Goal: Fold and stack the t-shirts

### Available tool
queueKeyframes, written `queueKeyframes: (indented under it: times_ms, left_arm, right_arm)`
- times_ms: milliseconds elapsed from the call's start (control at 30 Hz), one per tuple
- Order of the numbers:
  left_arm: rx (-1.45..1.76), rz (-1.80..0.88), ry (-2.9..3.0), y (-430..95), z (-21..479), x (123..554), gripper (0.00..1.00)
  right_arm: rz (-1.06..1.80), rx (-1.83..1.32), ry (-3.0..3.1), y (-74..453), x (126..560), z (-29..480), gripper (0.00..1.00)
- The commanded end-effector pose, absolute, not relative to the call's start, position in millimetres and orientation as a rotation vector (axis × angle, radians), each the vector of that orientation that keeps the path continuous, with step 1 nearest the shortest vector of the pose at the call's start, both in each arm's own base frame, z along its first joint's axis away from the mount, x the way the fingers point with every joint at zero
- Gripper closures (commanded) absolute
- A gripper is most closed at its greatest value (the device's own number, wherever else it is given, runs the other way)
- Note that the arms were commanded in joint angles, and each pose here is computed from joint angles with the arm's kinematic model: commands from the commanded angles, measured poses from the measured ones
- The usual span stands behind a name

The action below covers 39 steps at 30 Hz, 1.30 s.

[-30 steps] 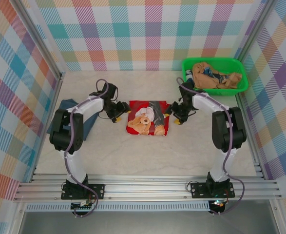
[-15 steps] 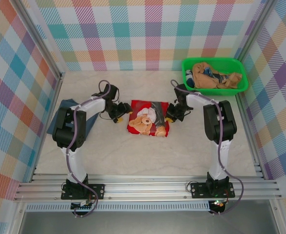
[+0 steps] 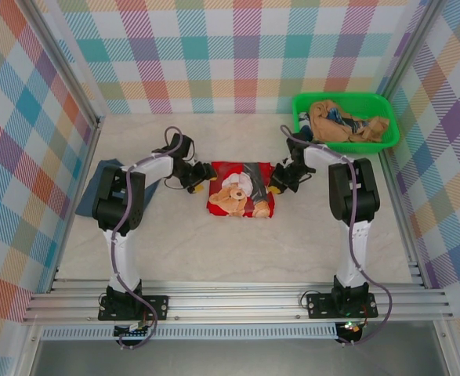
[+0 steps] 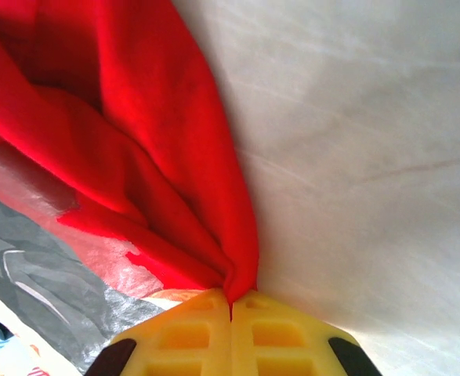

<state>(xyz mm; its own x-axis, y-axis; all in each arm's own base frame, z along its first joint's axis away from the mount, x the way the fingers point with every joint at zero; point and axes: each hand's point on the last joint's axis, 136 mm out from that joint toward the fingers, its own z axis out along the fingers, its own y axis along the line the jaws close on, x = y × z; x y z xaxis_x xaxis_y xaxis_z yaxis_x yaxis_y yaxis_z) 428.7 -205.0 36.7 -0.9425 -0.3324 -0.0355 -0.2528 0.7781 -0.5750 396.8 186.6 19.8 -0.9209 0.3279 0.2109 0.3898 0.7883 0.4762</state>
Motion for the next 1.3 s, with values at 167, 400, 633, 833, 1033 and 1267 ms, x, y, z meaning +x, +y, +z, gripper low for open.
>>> queueKeyframes:
  times_ms: [167, 400, 633, 833, 1033, 1267]
  left_arm:
    - [-0.309, -0.951, 2.935, -276.4, -3.3, 398.6, 0.44]
    - [-0.349, -1.115, 2.796, -300.1, 18.1, 422.5, 0.62]
    - [-0.248, -0.966, 2.902, -307.9, 20.1, 405.1, 0.73]
    - [-0.275, -0.855, 2.842, -291.8, 38.0, 415.4, 1.00]
    - [-0.350, -0.627, 2.815, -245.5, 70.4, 423.6, 1.00]
    - [-0.174, -0.493, 2.865, -204.4, 107.4, 401.2, 1.00]
  right_arm:
    - [-0.671, -0.583, -2.806, 175.8, 385.6, -10.9, 1.00]
    - [-0.687, -0.591, -2.799, 177.5, 386.4, -8.5, 1.00]
    - [-0.702, -0.598, -2.799, 179.4, 390.1, -5.5, 1.00]
    - [-0.699, -0.606, -2.809, 178.6, 392.0, -1.2, 1.00]
    - [-0.666, -0.616, -2.870, 171.1, 384.0, 24.6, 0.90]
    - [-0.648, -0.559, -2.988, 168.3, 355.5, 74.4, 0.44]
